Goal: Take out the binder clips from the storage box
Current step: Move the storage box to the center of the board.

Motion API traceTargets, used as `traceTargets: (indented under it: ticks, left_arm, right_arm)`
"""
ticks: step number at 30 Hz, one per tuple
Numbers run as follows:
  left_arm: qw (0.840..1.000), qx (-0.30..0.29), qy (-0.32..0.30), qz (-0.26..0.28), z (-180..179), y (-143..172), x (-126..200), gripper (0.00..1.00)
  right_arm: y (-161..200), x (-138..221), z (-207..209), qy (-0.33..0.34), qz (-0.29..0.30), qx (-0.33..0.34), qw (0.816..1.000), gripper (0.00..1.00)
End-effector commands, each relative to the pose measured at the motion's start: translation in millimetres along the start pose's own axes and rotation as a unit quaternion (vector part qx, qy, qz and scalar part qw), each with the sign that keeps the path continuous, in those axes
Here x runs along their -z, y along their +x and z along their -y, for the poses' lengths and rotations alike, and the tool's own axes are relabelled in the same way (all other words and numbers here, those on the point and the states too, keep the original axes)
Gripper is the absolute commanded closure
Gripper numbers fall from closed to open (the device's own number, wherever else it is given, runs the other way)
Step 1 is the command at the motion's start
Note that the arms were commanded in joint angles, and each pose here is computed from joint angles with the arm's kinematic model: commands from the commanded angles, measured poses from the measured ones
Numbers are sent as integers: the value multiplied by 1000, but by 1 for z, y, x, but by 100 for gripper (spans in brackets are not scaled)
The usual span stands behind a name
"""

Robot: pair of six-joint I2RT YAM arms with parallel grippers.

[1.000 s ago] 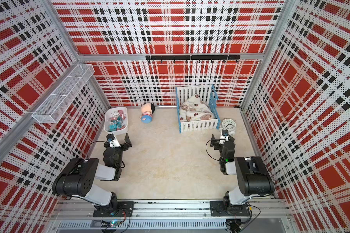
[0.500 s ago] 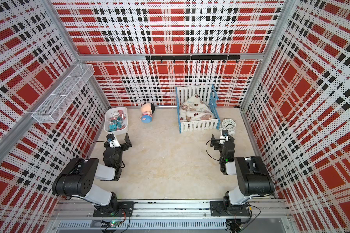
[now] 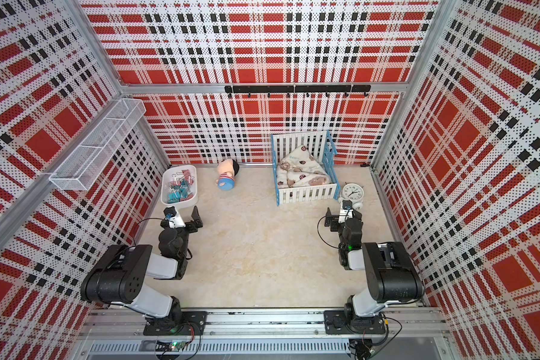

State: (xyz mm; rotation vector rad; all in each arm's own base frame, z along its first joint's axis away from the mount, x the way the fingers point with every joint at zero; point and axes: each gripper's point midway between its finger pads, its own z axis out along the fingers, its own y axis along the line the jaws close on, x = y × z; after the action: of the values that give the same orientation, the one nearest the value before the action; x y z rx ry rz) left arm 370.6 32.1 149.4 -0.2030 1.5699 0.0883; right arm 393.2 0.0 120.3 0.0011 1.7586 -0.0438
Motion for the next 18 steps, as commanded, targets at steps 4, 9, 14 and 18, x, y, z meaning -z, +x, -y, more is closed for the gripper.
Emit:
traceTargets:
  ticks: [4, 9, 14, 18]
  left_arm:
    - [1000, 3, 6, 19, 6, -30, 1, 9]
    - [1000, 8, 14, 2, 13, -55, -11, 10]
    - [998, 47, -18, -33, -6, -81, -30, 12]
    - [991, 82, -58, -83, -38, -80, -53, 14]
  right_arm:
    - [-3, 0, 1, 0, 5, -2, 1000, 0]
    - [-3, 0, 1, 0, 5, -3, 1000, 0]
    - [-3, 0, 1, 0, 5, -3, 1000, 0]
    - [-4, 0, 1, 0, 5, -3, 1000, 0]
